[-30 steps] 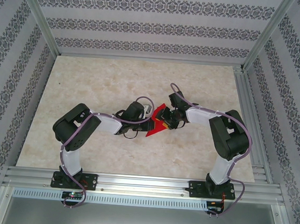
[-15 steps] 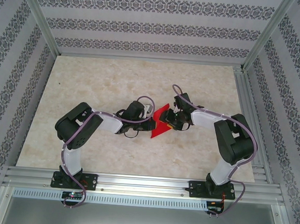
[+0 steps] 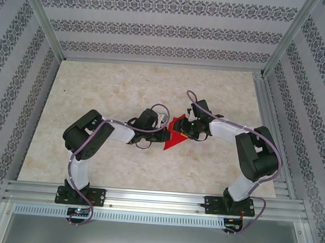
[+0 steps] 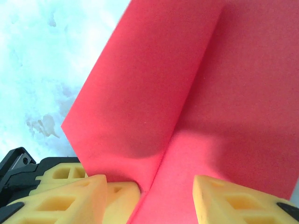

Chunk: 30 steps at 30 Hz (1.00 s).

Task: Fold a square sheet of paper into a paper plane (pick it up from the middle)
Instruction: Fourth fold the wing at the center of the table.

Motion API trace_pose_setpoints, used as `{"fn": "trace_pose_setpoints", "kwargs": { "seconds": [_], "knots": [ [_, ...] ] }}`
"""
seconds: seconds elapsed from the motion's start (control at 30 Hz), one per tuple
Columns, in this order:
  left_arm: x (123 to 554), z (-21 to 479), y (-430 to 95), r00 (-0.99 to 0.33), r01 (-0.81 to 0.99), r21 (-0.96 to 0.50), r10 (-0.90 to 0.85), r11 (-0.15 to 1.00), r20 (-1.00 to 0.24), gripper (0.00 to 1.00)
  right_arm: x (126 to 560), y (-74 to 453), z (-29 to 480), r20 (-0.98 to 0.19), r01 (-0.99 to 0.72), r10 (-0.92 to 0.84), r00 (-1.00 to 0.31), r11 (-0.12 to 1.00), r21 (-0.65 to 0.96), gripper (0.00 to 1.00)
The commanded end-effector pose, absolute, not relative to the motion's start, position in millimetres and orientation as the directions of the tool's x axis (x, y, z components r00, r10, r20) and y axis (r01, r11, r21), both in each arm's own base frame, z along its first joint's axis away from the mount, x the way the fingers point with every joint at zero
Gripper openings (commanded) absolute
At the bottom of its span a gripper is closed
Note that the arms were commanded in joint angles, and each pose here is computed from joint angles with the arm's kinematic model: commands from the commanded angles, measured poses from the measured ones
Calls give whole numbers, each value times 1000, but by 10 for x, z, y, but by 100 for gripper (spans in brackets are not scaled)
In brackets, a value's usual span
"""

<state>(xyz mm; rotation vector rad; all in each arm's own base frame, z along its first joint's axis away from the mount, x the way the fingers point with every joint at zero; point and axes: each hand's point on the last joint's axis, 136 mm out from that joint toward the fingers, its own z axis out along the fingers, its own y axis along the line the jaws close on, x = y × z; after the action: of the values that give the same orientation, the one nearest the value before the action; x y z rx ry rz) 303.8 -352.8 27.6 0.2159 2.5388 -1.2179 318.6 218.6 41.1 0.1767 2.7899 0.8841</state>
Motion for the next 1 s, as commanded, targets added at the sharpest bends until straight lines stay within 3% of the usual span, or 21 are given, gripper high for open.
{"fn": "trace_pose_setpoints", "kwargs": {
  "seconds": [0.0, 0.3, 0.8, 0.97],
  "knots": [
    [3049, 320, -3589, -936, 296, -742, 27, 601, -352, 5, 3169, 2239, 348, -155, 30, 150, -976, 805, 593, 52],
    [3004, 349, -3662, -934, 319, -754, 54, 574, -354, 11, 3122, 2186, 162, -118, 73, 179, -977, 796, 601, 58],
    [3001, 498, -3583, -908, 352, -742, 15, 571, -419, 28, 3040, 1905, -149, -44, 193, 237, -970, 873, 448, 48],
    [3027, 504, -3515, -898, 348, -726, -14, 593, -441, 27, 3036, 1900, -169, -34, 205, 246, -969, 871, 447, 48]
  ]
}}
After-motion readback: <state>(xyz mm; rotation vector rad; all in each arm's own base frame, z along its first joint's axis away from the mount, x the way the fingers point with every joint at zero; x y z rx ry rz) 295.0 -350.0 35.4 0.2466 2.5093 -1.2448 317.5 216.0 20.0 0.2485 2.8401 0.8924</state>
